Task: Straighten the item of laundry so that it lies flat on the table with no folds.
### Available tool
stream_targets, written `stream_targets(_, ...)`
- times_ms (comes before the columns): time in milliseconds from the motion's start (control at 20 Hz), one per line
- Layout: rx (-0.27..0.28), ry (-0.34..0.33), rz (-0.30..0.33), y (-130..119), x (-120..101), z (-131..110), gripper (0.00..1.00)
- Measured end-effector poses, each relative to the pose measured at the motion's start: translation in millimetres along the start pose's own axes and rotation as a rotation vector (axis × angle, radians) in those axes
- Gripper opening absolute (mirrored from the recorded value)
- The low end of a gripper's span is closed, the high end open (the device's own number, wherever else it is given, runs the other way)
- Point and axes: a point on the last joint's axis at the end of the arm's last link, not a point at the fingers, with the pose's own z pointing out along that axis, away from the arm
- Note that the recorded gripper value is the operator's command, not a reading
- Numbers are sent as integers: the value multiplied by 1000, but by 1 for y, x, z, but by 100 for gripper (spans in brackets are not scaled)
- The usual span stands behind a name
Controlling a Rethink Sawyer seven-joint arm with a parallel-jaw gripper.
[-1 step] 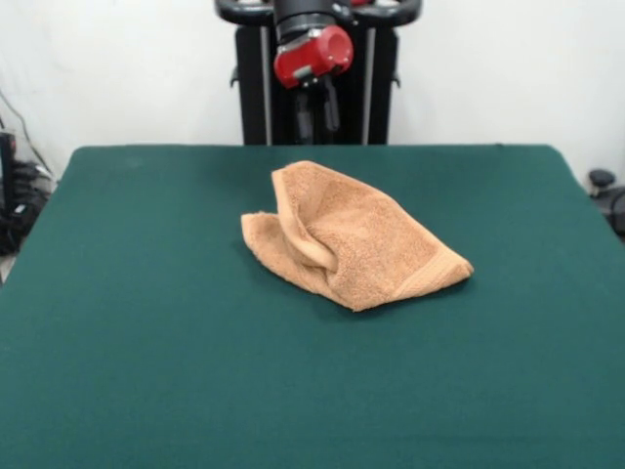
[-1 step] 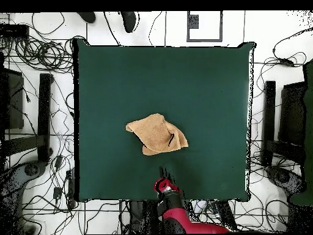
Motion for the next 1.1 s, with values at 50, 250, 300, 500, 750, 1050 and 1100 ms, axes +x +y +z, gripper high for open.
stream_targets(50,0,1,-1,0,0,0,100)
stream_targets(250,-1,0,-1,0,0,0,100)
stream_targets(300,-2,0,-2,1,0,0,100)
stream_targets(500,-10,-3,1,2,-2,2,100)
stream_targets(750,-62,-3,-14,10,-8,10,100)
stream_targets(1050,-114,28,-54,19,-23,31,100)
stream_targets(1100,-113,30,-56,19,-24,33,100)
